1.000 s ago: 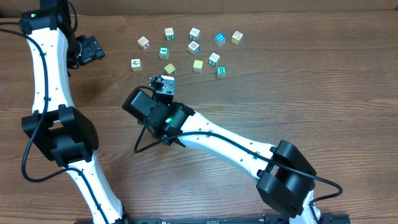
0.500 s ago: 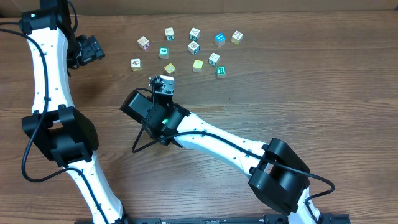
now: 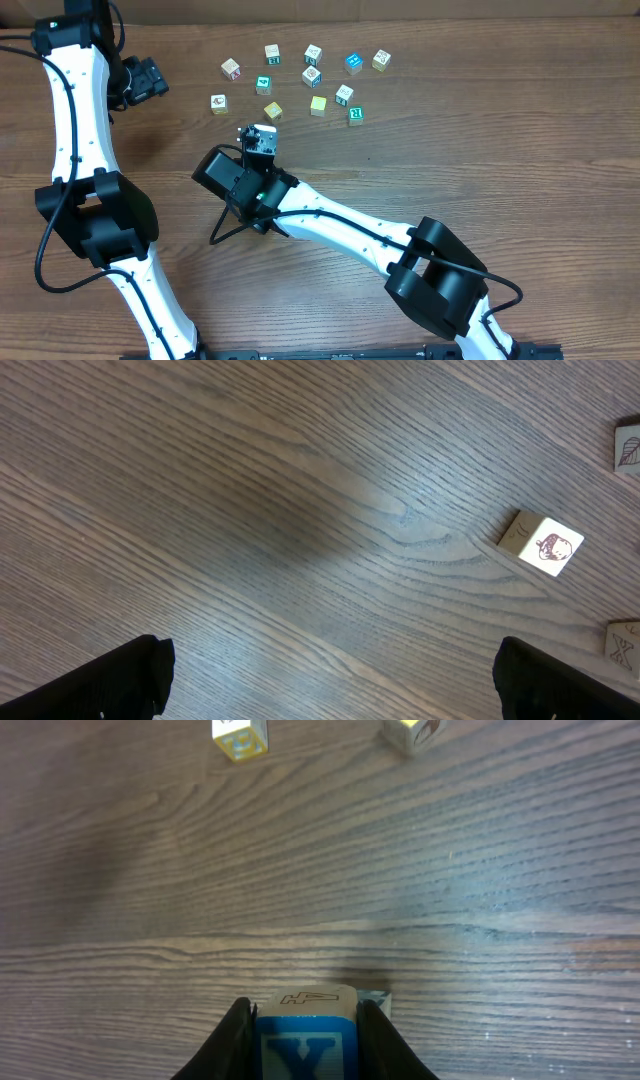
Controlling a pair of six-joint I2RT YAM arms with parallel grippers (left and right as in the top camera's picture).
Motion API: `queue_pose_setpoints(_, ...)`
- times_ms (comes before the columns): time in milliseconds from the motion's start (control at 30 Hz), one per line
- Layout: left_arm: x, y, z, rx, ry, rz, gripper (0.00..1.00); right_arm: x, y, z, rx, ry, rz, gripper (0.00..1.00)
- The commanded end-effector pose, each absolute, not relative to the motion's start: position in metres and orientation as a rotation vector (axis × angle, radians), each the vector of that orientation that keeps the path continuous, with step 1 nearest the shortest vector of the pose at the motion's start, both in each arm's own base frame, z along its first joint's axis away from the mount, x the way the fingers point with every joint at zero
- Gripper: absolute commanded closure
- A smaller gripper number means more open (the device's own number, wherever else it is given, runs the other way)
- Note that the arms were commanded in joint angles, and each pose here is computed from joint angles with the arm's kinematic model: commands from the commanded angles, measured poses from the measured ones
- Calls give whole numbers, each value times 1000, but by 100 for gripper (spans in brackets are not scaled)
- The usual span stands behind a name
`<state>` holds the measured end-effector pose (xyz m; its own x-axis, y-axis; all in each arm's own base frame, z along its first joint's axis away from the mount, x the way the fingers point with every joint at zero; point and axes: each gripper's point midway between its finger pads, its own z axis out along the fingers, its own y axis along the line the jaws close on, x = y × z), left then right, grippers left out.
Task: Form a tower
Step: 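Position the held X block above the stack with the right gripper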
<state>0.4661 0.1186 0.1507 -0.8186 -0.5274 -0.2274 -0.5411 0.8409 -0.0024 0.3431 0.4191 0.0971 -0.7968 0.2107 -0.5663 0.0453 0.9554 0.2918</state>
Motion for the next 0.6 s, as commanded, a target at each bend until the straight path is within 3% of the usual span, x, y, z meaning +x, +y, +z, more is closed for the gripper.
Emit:
queue_pose_setpoints(0, 469, 115, 157, -822, 2781, 89, 0, 343, 424, 95, 175, 2480, 363, 85)
queue_pose_setpoints(567, 469, 115, 157, -823, 2781, 89, 0, 342, 422, 93, 173, 2490, 346, 82)
